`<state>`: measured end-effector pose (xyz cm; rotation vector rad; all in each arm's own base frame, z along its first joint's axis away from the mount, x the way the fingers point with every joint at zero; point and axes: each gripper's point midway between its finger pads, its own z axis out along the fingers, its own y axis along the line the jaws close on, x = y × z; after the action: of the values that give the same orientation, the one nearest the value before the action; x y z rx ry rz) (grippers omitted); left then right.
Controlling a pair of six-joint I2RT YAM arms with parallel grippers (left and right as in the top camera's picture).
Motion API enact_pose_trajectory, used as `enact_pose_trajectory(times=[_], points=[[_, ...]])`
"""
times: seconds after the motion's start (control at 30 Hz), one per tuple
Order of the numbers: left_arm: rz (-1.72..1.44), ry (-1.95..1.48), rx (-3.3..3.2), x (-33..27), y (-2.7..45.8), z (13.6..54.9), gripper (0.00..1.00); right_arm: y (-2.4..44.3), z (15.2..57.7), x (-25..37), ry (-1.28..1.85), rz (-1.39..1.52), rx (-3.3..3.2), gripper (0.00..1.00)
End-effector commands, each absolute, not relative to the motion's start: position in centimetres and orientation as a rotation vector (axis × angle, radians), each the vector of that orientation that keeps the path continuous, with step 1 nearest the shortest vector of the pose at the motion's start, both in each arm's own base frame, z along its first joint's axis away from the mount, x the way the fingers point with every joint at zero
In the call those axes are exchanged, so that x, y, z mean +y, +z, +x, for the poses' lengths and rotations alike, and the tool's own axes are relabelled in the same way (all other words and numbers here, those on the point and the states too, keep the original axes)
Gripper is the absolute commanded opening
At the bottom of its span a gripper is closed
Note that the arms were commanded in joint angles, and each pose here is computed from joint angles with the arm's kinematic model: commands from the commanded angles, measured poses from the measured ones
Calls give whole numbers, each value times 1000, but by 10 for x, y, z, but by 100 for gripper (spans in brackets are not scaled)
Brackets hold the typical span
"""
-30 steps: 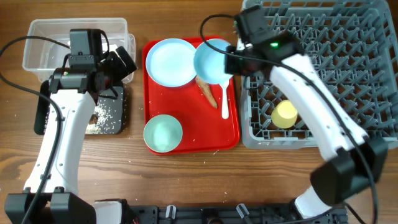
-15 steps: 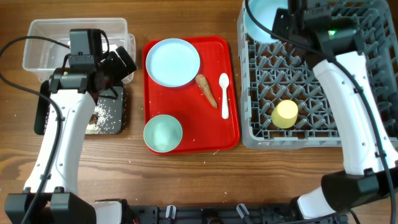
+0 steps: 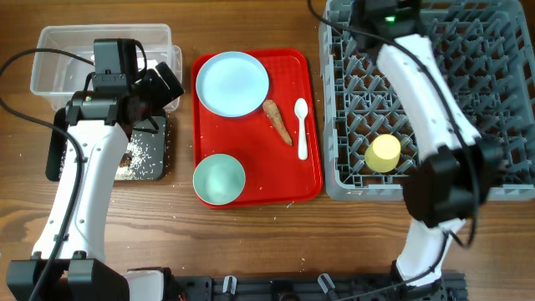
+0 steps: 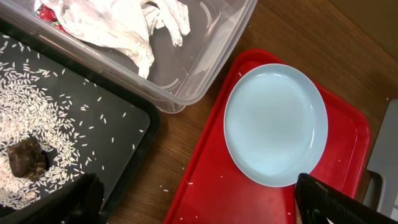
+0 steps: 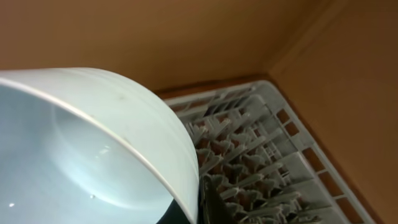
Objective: Sort waste into correct bins and load items into the dishwasher rack
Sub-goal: 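Lift the light-blue bowl and carry it into the dish rack, then lower the bowl into the rack and release with the right gripper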
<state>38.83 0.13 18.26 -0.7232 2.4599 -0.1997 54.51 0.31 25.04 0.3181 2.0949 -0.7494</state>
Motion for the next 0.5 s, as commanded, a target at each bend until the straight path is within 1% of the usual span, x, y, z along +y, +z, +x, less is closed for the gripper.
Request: enact_pose_trajectory(times=[0.0, 0.1, 0.37, 0.47], points=[[-729, -209, 2434, 3, 191, 391, 100, 243, 550, -15, -981, 384, 1998, 4], [-728, -209, 2434, 2, 191, 391, 100, 236, 564, -17, -1080, 334, 1957, 4], [-729, -209, 2434, 3, 191, 391, 100, 219, 582, -11, -1044, 361, 1912, 4], [-729, -209, 2434, 3, 191, 391, 100, 210, 591, -6, -1039, 303, 1930, 4]])
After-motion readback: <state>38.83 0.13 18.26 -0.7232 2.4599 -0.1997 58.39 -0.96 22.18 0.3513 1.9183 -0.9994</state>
